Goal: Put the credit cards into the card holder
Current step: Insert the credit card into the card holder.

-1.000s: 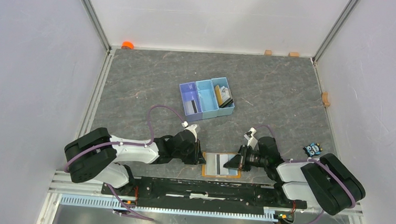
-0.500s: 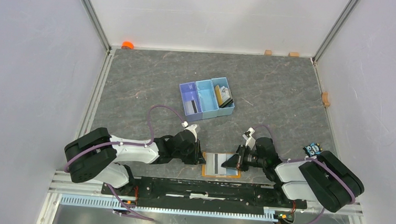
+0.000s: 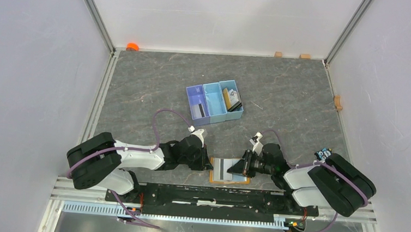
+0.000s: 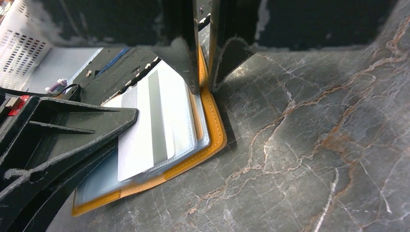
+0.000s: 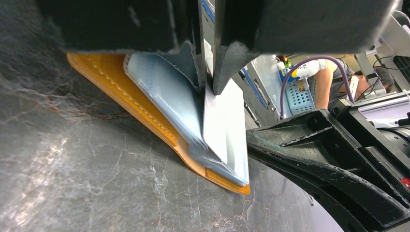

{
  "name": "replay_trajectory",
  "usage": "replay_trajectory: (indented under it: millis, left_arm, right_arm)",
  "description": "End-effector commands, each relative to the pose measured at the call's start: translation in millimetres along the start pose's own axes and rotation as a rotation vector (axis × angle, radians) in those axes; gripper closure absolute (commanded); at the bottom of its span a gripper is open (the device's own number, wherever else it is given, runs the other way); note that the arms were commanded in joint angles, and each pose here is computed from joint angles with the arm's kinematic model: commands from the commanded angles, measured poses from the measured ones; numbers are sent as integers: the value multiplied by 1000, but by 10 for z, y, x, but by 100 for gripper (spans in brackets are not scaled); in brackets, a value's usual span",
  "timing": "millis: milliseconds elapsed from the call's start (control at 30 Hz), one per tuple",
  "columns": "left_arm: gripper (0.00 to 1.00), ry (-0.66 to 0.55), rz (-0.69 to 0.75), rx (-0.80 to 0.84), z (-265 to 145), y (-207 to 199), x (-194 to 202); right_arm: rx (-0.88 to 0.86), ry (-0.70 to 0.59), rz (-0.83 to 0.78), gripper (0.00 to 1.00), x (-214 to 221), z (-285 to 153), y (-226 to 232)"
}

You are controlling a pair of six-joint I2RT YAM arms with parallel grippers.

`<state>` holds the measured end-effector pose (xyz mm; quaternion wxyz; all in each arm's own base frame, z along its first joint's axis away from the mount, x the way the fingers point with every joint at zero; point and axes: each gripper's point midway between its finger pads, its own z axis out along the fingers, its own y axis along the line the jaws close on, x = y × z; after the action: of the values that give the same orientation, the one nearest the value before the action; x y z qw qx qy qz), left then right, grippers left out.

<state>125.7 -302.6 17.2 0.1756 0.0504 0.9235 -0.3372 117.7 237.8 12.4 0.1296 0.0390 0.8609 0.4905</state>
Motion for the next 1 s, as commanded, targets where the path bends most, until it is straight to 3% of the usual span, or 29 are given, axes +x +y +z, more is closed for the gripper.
replay_trajectory:
  millis: [0,133,367,667,967]
  left_arm:
    - [90,28,-15,-18,45,83,136]
    - [98,18,-13,-69,47,227,155]
    - [98,14,-12,-84,54,273,160]
    - [98,12,-16,-67,62,236,155]
    - [98,13,-17,-65,63,229,154]
  right_arm:
    - [219,-23,4,85,61,-25,-482]
    - [293,-58,-69,80,-71,-62,-534]
    - [380,-89,-186,69,-266,-157,-489]
    - [373,-80,-296,55,-341,-201,-315]
    - [294,-40,-343,53,-261,-115,-84]
